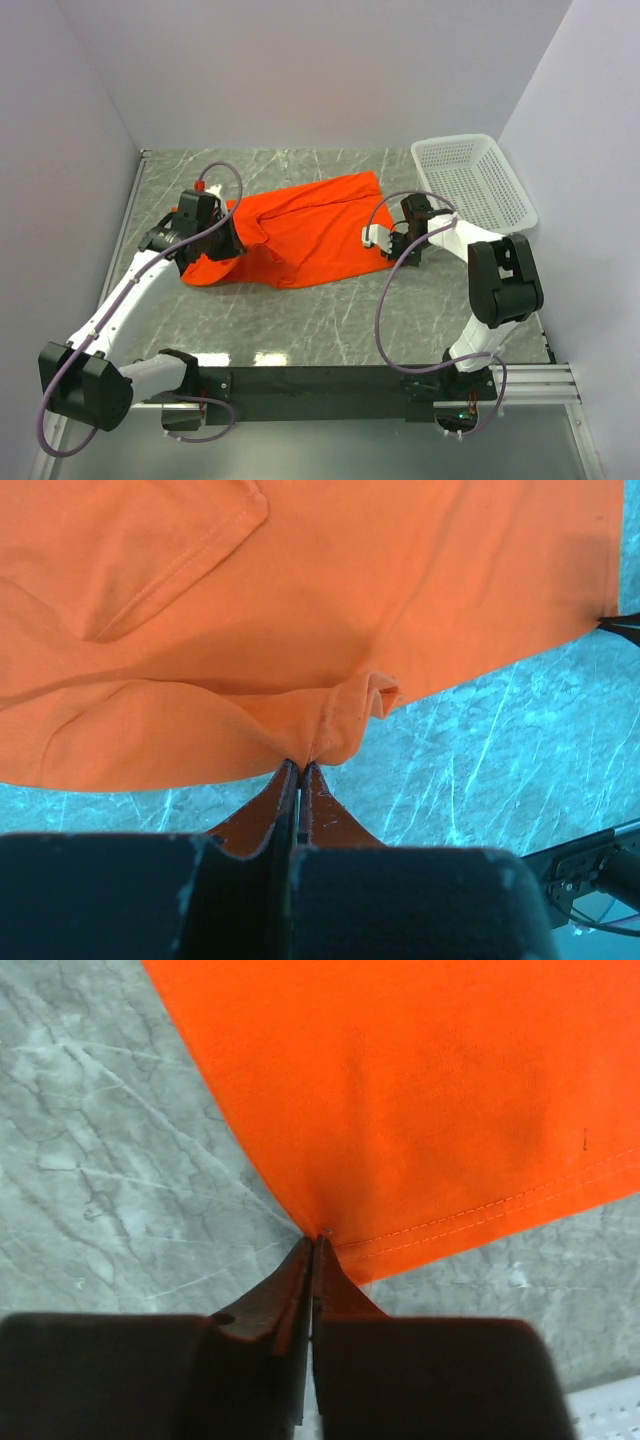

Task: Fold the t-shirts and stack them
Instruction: Fold the tshirt

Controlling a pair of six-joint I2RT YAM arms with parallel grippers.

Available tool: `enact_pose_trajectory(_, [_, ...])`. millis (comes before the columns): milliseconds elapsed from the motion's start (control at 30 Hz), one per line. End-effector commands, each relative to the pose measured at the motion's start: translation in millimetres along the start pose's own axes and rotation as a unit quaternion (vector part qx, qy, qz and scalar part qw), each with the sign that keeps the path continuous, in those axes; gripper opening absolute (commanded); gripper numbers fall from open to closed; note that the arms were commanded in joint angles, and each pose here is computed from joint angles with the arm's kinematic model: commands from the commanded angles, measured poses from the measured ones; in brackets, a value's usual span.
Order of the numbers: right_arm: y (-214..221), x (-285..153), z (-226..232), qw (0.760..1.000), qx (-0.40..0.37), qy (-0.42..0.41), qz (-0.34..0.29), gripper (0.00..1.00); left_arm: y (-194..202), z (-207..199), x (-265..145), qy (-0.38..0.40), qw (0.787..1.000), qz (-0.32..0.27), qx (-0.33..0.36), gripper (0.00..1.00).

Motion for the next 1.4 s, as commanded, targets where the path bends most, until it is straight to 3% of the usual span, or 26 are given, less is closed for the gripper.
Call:
enact_pose_trajectory(0, [-4, 1, -4, 1.0, 0.004, 0.009, -0.003, 0.01, -7, 0, -7, 0.007, 1.0, -0.018, -0.001, 0.01])
enact_pose_trajectory(300, [-27, -43, -2, 0.999, 0.008, -0.031, -0.028, 0.0, -20, 18, -16, -0.009, 0.999, -0.036, -0.008, 0.01])
enact_pose_trajectory(733, [-50, -55, -35, 0.997, 0.058, -0.009, -0.051, 0.0, -51, 30, -13, -0.022, 0.998, -0.052, -0.021, 0.01])
enact_pose_trajectory(1367, [-77, -49, -89, 0.992, 0.113, 0.014, -0.051, 0.0, -95, 54, 24, -0.07, 0.996, -0.04, -0.027, 0.01])
Point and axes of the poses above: each gripper's point midway between its finger pads, its own x axis out along the fingers, its own z axis along the line the jaws close on, y = z × x, the point moved 1 cm from there along -x, back along the fingers, and after that the axes turned 15 degrees about x, right-handed, at the moved point
